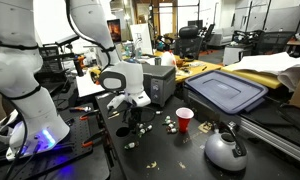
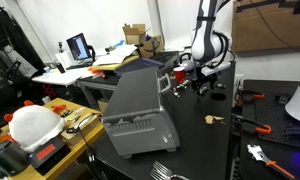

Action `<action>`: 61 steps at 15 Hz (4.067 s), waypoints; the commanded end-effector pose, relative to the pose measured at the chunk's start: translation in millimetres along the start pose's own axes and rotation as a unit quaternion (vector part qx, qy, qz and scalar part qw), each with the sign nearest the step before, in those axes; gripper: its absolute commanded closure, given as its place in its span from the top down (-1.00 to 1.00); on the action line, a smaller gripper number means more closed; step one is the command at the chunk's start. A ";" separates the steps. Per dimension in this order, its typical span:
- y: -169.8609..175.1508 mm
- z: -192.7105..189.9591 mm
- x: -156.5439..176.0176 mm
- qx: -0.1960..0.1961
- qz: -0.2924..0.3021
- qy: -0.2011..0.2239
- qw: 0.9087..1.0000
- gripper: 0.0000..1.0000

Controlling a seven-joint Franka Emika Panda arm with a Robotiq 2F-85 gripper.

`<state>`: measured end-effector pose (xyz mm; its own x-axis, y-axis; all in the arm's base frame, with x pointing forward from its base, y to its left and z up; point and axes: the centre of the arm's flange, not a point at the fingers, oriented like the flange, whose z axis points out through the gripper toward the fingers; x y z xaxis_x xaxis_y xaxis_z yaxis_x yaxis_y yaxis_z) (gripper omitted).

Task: Put two sweets into the red cup

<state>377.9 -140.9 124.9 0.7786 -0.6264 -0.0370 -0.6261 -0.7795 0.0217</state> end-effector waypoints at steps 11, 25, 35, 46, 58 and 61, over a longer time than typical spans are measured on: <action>-8.7 1.5 26.2 0.000 0.021 0.020 1.000 -0.28; -6.2 -49.9 30.6 -0.018 0.050 -0.031 0.998 -1.00; -5.4 -57.8 11.7 -0.013 -0.047 -0.098 0.994 0.69; -3.2 -31.7 0.3 0.031 -0.196 -0.109 0.974 1.00; -9.5 -2.0 7.9 0.022 -0.272 -0.042 0.961 1.00; -8.9 2.2 8.1 0.022 -0.279 -0.031 0.960 0.45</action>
<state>394.0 -135.6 126.9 0.9817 -0.1414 -0.1274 -0.1501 -0.9868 -0.0616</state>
